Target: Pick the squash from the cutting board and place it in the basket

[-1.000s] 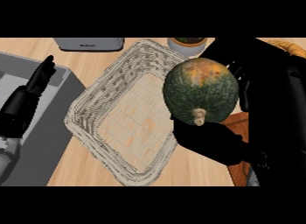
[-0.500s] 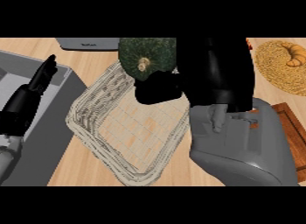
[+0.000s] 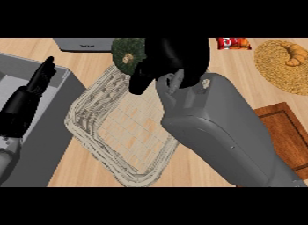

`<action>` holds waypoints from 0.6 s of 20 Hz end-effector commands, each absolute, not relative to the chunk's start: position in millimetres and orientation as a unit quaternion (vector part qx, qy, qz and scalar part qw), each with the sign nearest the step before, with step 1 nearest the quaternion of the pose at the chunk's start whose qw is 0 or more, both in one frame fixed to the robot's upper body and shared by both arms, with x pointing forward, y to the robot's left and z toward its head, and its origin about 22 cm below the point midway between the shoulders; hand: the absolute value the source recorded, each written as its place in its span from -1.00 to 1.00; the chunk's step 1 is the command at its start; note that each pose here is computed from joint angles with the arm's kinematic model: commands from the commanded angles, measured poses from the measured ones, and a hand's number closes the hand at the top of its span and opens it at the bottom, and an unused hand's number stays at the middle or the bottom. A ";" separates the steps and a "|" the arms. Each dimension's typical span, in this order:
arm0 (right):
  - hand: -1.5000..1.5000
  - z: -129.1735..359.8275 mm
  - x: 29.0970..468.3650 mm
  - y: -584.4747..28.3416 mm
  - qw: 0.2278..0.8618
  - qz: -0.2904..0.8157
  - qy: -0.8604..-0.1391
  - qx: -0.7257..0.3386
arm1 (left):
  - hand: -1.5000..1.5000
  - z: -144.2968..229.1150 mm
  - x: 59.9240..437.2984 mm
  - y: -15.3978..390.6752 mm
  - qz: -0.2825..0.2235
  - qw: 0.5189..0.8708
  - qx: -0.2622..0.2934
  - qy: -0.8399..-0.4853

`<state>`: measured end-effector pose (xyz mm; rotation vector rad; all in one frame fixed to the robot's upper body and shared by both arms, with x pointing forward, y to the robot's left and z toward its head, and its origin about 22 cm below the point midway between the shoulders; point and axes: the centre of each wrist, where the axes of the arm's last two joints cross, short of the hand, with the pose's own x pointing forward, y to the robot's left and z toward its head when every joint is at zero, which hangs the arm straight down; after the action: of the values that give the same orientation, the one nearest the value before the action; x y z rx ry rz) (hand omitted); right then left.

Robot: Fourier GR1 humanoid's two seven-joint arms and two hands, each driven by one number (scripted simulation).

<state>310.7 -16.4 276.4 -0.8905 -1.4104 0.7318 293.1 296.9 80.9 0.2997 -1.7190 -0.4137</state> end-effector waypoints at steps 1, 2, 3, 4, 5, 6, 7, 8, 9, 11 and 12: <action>1.00 271.4 311.8 1.5 0.646 0.341 -0.500 -0.464 | 0.00 63.5 290.4 299.9 -0.163 0.638 0.136 -0.740; 1.00 270.4 320.1 -0.2 0.645 0.352 -0.491 -0.468 | 0.00 78.8 290.0 294.1 -0.164 0.628 0.131 -0.749; 1.00 266.7 318.4 4.3 0.637 0.366 -0.486 -0.473 | 0.00 72.1 290.3 285.5 -0.167 0.627 0.131 -0.750; 1.00 273.5 317.4 -0.1 0.633 0.395 -0.484 -0.457 | 0.00 69.9 291.4 289.7 -0.164 0.631 0.134 -0.746; 1.00 267.9 318.1 1.8 0.641 0.393 -0.487 -0.445 | 0.00 75.4 297.9 294.6 -0.165 0.634 0.134 -0.744; -1.00 270.2 322.9 0.0 0.657 0.376 -0.485 -0.438 | 0.00 73.3 286.1 290.8 -0.162 0.627 0.123 -0.752; -1.00 272.8 317.1 1.3 0.660 0.389 -0.486 -0.420 | 0.00 76.0 290.8 282.8 -0.159 0.634 0.124 -0.746; -1.00 266.0 317.9 0.2 0.673 0.377 -0.489 -0.408 | 0.00 78.3 295.3 298.5 -0.170 0.620 0.141 -0.752; -1.00 272.5 322.9 -4.1 0.679 0.376 -0.493 -0.393 | 0.00 82.2 294.2 293.7 -0.168 0.622 0.127 -0.754; -1.00 279.3 322.2 5.2 0.683 0.373 -0.496 -0.385 | 0.00 70.6 289.8 292.6 -0.165 0.625 0.133 -0.751; -1.00 262.0 328.0 -0.3 0.690 0.359 -0.506 -0.372 | 0.00 75.4 289.7 301.3 -0.163 0.626 0.127 -0.752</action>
<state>327.2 -6.6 266.9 -0.8243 -1.2969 0.8852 290.5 296.9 79.4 0.3117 -1.7237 -0.4050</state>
